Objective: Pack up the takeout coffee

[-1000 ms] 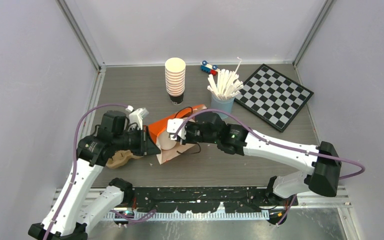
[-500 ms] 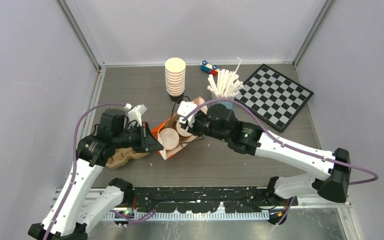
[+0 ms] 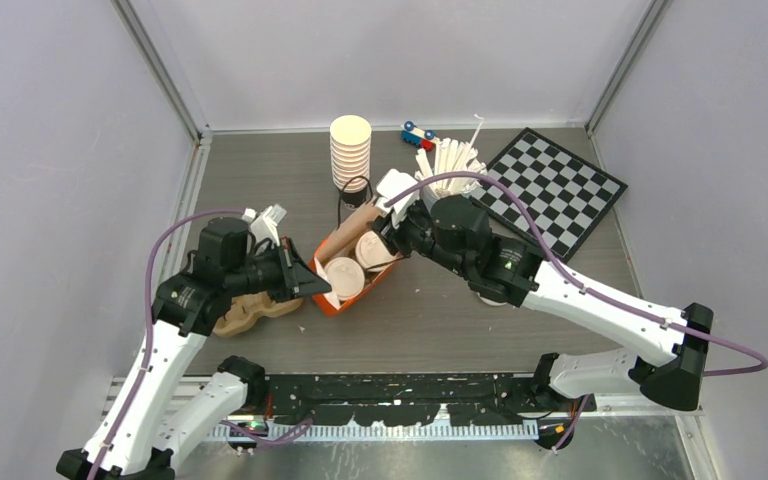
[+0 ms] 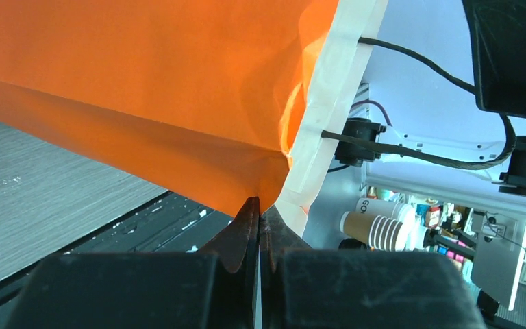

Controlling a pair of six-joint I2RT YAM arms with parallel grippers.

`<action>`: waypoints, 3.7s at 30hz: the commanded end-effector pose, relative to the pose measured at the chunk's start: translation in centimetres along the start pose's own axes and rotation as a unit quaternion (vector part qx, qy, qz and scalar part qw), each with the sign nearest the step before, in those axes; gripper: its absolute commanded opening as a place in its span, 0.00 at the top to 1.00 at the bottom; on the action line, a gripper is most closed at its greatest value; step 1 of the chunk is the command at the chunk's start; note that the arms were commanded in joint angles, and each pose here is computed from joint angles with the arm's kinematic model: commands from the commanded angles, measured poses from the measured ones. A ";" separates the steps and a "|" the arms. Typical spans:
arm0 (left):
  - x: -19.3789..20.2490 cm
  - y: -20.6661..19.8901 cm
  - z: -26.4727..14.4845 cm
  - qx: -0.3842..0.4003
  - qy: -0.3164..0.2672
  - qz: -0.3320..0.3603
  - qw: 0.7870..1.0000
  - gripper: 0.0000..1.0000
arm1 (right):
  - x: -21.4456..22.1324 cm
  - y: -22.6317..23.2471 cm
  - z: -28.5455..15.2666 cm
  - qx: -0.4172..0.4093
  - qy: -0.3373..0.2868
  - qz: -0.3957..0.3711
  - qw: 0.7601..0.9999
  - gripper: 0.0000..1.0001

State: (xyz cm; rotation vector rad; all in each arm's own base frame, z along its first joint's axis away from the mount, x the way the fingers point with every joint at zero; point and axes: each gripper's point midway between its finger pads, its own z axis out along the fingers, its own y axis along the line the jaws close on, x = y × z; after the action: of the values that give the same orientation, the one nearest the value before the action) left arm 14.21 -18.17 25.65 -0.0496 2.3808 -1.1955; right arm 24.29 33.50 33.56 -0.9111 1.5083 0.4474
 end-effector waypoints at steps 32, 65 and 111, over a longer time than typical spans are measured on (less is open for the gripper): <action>-3.5 0.5 2.2 -0.015 -0.063 -0.110 0.992 1.00 | -5.7 -6.1 -2.6 0.142 -0.026 0.103 0.984 0.52; -3.9 2.0 -0.9 -0.090 -0.115 -0.073 0.987 0.63 | -3.1 -7.4 -4.7 0.214 0.028 0.220 0.951 0.49; -5.2 0.1 -8.0 -0.149 -0.148 0.150 0.966 0.00 | 8.1 -32.6 1.9 0.402 0.124 0.262 0.868 0.39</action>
State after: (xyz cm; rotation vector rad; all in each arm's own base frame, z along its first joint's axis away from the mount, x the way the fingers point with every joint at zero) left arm 15.34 -11.09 31.18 0.0521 2.2106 -0.6427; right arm 48.62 11.40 29.37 0.1338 2.0719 -0.0365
